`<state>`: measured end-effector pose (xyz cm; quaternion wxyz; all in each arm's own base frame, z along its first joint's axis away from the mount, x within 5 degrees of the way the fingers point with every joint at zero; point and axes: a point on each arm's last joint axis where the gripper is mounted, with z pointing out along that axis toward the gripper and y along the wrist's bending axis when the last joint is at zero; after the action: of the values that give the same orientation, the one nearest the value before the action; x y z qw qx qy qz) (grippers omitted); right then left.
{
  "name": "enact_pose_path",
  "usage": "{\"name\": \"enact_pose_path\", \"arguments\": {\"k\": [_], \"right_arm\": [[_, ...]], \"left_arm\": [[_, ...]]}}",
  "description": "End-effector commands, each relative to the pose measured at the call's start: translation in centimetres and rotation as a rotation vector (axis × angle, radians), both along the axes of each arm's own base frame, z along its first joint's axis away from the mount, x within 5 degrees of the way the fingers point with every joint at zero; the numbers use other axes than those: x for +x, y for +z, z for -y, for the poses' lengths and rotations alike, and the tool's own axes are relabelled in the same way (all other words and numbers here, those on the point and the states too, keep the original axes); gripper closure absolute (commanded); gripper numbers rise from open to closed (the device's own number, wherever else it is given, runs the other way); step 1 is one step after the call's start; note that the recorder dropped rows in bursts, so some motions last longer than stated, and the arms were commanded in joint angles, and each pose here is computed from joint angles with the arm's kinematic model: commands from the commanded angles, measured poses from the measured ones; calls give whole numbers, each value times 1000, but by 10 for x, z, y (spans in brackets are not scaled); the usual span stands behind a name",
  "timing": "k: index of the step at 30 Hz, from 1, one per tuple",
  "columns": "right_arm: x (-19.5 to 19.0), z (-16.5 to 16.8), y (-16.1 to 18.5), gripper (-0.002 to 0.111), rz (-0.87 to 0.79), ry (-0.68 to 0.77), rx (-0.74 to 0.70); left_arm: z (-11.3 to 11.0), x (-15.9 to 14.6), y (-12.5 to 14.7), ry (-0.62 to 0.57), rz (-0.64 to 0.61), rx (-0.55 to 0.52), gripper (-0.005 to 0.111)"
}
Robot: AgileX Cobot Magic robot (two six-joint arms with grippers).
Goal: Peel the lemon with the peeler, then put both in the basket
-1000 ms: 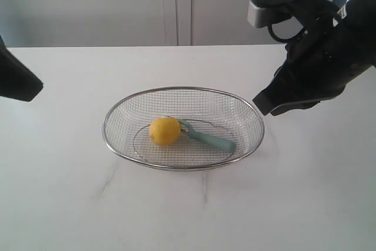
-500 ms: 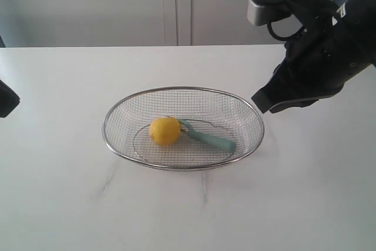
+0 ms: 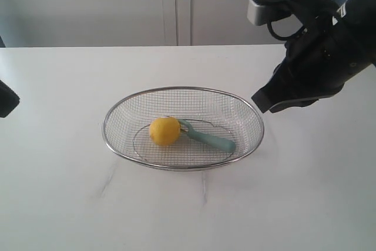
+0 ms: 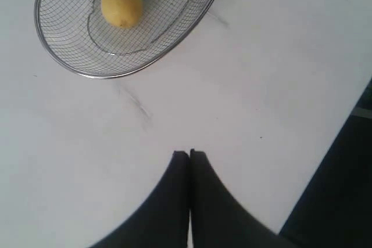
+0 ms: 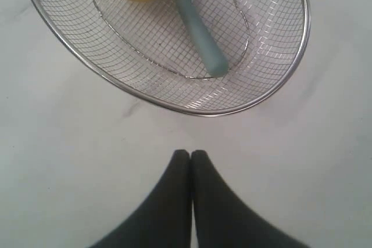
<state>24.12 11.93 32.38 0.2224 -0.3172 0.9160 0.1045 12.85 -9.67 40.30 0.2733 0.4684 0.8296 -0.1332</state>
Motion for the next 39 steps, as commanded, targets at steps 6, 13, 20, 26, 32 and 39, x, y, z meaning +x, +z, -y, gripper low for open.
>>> {"name": "enact_pose_path", "arguments": {"k": [6, 13, 20, 26, 32, 39], "right_arm": [[-1, 1, 1, 108, 10, -2, 6], [-1, 1, 1, 108, 10, -2, 6], [-1, 1, 2, 108, 11, -2, 7], [-1, 1, 2, 108, 11, -2, 7], [-1, 1, 2, 108, 11, -2, 7], [-1, 0, 2, 108, 15, -3, 9]], "left_arm": [[-2, -6, -2, -10, -36, 17, 107], [-9, -18, 5, -10, 7, -6, 107], [-26, -49, 15, -10, 101, -57, 107], [-40, -73, 5, 63, 132, -152, 107], [-39, -51, -39, 268, 258, -338, 107], [-68, -35, -170, 777, 507, -659, 107]]}}
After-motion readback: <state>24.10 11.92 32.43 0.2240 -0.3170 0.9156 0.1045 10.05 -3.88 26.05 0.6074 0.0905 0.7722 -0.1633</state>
